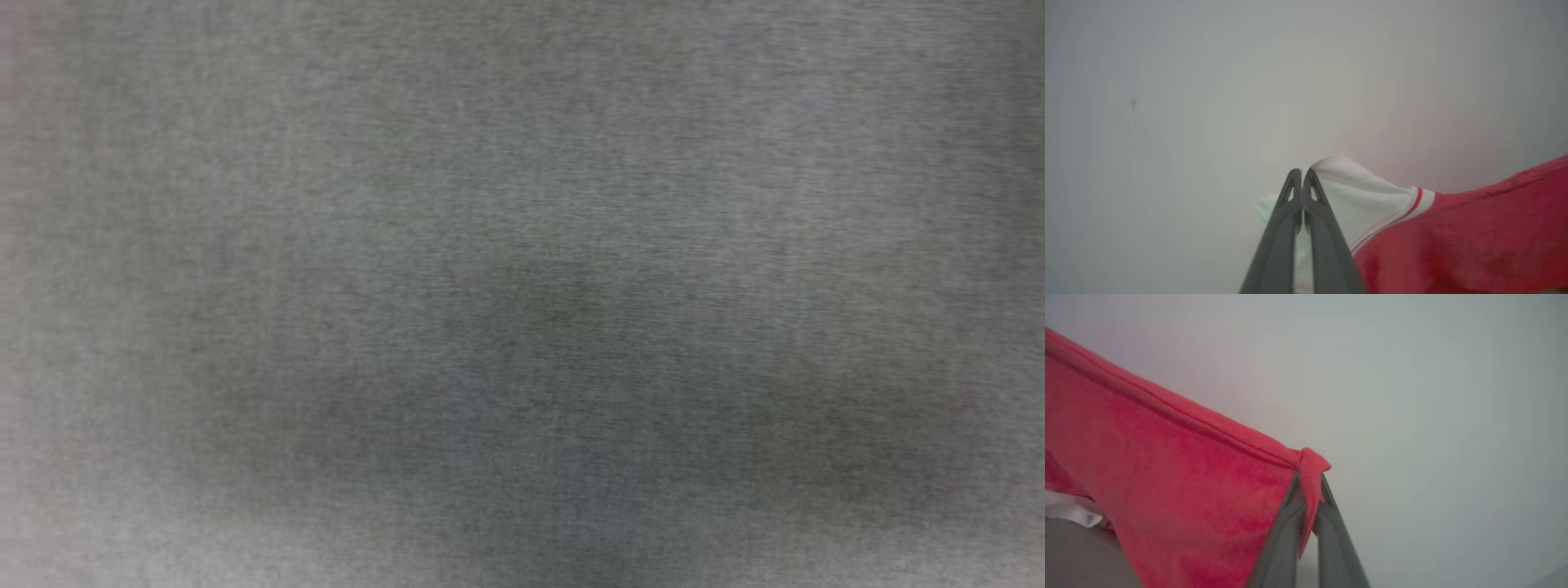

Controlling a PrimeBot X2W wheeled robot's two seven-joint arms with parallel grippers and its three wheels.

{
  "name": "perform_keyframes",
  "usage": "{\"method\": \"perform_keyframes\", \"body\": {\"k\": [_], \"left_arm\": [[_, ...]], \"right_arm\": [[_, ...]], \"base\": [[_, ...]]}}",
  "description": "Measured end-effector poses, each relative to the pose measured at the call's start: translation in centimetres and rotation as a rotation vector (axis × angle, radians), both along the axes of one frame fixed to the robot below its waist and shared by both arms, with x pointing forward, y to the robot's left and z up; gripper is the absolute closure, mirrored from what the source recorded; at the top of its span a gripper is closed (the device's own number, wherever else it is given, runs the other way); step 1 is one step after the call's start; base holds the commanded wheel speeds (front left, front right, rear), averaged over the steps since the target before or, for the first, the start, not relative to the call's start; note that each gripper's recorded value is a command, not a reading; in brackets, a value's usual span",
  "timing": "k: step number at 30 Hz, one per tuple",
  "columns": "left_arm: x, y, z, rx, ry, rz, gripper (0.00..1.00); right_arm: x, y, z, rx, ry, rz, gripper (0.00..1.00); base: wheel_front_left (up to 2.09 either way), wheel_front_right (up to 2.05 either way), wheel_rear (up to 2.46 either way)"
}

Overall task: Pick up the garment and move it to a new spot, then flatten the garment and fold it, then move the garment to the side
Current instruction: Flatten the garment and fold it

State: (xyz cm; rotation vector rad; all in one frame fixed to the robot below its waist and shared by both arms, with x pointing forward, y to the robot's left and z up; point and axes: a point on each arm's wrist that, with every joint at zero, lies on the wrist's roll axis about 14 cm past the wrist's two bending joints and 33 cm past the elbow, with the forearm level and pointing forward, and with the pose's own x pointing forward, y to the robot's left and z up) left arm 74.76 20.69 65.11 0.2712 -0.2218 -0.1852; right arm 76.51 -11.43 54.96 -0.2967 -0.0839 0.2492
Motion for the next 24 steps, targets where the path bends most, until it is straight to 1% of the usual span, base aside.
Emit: {"method": "perform_keyframes", "body": {"k": [4,6,7,9,11,12,13,18,24], "left_arm": [[-0.9,-0.1,-5.6,0.028,0.170,-0.002,1.00],[-1.8,-0.1,-7.6,0.022,0.253,-0.005,1.00],[-2.3,0.0,-8.3,0.038,0.281,-0.009,1.00],[-3.5,0.1,-9.8,0.022,0.355,-0.017,1.00],[-5.1,0.2,-11.5,0.058,0.421,-0.033,1.00],[-6.0,0.3,-12.2,0.044,0.464,-0.035,1.00],[-6.9,0.6,-13.0,0.057,0.504,-0.035,1.00],[-11.2,1.1,-14.2,0.077,0.602,-0.070,1.00],[-17.2,1.2,-16.2,0.085,0.718,-0.120,1.00]], "right_arm": [[-0.7,1.7,-3.5,-0.007,0.090,0.031,1.00],[-1.2,2.1,-4.4,-0.014,0.127,0.042,1.00],[-1.6,2.3,-4.7,-0.013,0.142,0.046,1.00],[-2.5,2.4,-5.7,-0.005,0.184,0.049,1.00],[-3.7,2.4,-6.8,-0.007,0.226,0.053,1.00],[-4.4,2.4,-7.1,-0.001,0.242,0.054,1.00],[-5.0,2.4,-7.2,-0.011,0.247,0.060,1.00],[-8.3,2.1,-8.0,0.017,0.308,0.067,1.00],[-13.0,0.3,-9.1,0.050,0.399,0.062,1.00]], "base": [[0.00,0.00,0.00],[0.00,0.00,0.00],[0.00,0.00,0.00],[0.00,0.00,0.00],[0.00,0.00,0.00],[0.00,0.00,0.00],[0.00,0.00,0.00],[0.00,0.00,0.00],[0.00,0.00,0.00]]}}
